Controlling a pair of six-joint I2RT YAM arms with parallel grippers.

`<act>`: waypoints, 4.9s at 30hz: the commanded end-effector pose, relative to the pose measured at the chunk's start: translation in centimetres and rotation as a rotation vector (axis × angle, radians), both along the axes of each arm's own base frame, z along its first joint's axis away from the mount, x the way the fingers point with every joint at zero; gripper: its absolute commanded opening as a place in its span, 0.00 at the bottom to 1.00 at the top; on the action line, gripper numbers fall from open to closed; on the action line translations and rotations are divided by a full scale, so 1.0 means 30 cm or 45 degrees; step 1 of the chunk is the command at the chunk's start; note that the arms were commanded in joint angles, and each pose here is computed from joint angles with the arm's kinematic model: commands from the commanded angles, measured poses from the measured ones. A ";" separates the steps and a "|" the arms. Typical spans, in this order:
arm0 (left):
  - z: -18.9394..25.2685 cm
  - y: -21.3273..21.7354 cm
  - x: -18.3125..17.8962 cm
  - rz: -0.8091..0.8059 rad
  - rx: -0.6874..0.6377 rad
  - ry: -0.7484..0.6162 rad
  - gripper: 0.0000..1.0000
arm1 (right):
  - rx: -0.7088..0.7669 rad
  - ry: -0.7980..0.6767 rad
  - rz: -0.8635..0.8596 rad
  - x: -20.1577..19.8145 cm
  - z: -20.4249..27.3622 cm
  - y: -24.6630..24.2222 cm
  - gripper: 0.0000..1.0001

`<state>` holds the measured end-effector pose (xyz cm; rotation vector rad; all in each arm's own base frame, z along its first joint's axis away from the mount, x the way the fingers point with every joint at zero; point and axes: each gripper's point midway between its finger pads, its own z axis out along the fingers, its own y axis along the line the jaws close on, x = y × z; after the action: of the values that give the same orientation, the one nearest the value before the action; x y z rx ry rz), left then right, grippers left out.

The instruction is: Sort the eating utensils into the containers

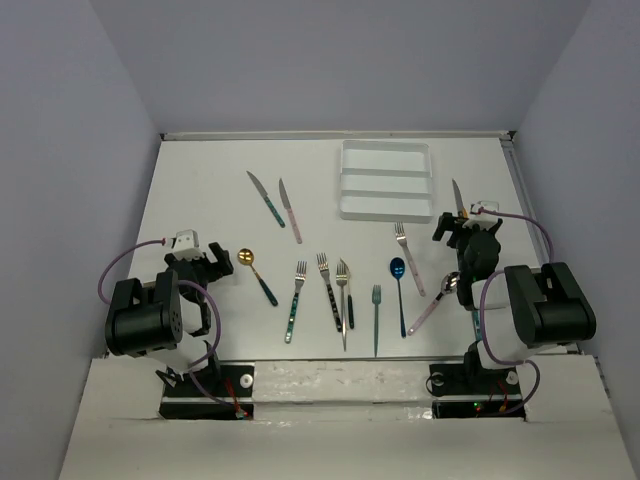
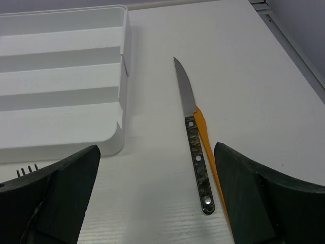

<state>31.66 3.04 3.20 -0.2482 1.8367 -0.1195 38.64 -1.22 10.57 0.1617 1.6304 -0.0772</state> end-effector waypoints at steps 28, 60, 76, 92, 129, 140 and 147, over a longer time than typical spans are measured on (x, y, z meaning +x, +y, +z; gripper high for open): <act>0.433 -0.100 0.188 -0.569 0.264 0.177 0.81 | 0.166 1.109 -0.079 0.107 0.071 -0.125 0.38; 0.333 -0.090 0.160 -0.564 0.339 0.156 0.85 | 0.097 1.349 -0.047 0.207 -0.195 -0.151 0.31; 0.333 -0.084 0.161 -0.551 0.346 0.155 0.86 | 0.079 1.404 -0.046 0.259 -0.244 -0.164 0.30; 0.339 -0.080 0.163 -0.540 0.358 0.143 0.87 | 0.045 1.555 0.021 0.142 -0.335 -0.051 0.23; 0.340 -0.063 0.159 -0.511 0.397 0.136 0.91 | 0.020 1.555 0.078 0.097 -0.315 0.042 0.27; 0.340 -0.049 0.156 -0.490 0.424 0.134 0.92 | 0.026 1.528 0.040 0.198 -0.324 -0.043 0.29; 0.341 -0.047 0.158 -0.485 0.424 0.133 0.92 | 0.015 1.508 0.112 0.208 -0.279 -0.026 0.32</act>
<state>36.03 1.73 12.18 0.3137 2.0111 -0.0855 45.38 -2.01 2.63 0.0759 2.7841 -0.1307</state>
